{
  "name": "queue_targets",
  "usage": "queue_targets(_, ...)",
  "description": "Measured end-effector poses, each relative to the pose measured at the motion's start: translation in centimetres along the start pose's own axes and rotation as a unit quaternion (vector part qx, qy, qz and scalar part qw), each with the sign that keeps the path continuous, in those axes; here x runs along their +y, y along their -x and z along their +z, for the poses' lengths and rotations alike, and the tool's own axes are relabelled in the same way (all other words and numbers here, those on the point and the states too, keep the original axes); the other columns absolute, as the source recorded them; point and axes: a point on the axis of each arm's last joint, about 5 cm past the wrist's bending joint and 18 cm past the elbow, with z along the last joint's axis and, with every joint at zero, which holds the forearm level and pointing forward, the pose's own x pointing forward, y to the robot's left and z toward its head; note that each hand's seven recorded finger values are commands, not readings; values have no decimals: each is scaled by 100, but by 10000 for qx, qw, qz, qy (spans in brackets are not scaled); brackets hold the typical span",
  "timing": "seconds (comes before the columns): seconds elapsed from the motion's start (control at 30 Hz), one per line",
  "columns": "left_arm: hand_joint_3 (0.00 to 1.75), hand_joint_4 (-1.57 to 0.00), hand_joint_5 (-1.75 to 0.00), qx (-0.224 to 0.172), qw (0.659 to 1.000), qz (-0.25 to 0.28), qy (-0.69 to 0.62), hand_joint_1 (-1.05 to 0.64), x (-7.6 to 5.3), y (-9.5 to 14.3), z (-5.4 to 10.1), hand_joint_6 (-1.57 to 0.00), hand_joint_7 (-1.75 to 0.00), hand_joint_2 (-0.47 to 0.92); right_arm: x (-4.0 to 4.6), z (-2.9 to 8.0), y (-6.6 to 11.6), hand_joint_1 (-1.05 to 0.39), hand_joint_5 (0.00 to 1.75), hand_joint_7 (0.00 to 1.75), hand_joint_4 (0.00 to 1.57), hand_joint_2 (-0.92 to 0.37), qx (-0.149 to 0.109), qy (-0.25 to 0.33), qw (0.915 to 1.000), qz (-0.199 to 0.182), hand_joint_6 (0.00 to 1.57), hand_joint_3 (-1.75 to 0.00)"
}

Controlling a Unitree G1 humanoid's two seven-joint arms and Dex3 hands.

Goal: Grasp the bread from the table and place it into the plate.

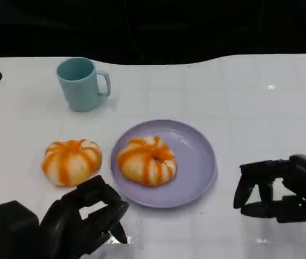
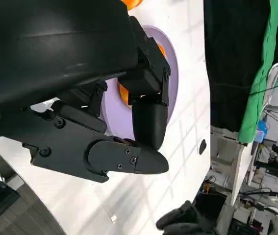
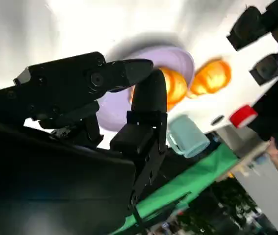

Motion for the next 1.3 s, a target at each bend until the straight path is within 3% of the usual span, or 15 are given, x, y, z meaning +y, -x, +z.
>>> queue_targets(0.2,26,-74,-175,-12,10000,-21,33,-57,0,0,1,-67,-151,92,76,84,127,-34,175,168,74,-92,456,-232,9986,136,56,-9)
queue_targets(0.57,26,-75,-175,-1,10000,-8,17,-57,11,9,1,-68,-149,92,245,-66,136,-31,175,175,75,-92,871,-716,9936,0,52,-13)
queue_targets(0.77,29,-74,-175,-7,10000,-23,7,-55,22,12,4,-68,-149,92,303,-120,123,-33,175,175,75,-92,891,-872,9922,-46,52,-14)
queue_targets(1.3,27,-73,-175,9,10000,0,-58,-55,67,14,8,-67,-152,92,343,-159,67,-32,175,175,75,-92,699,-902,9932,-228,53,-13)
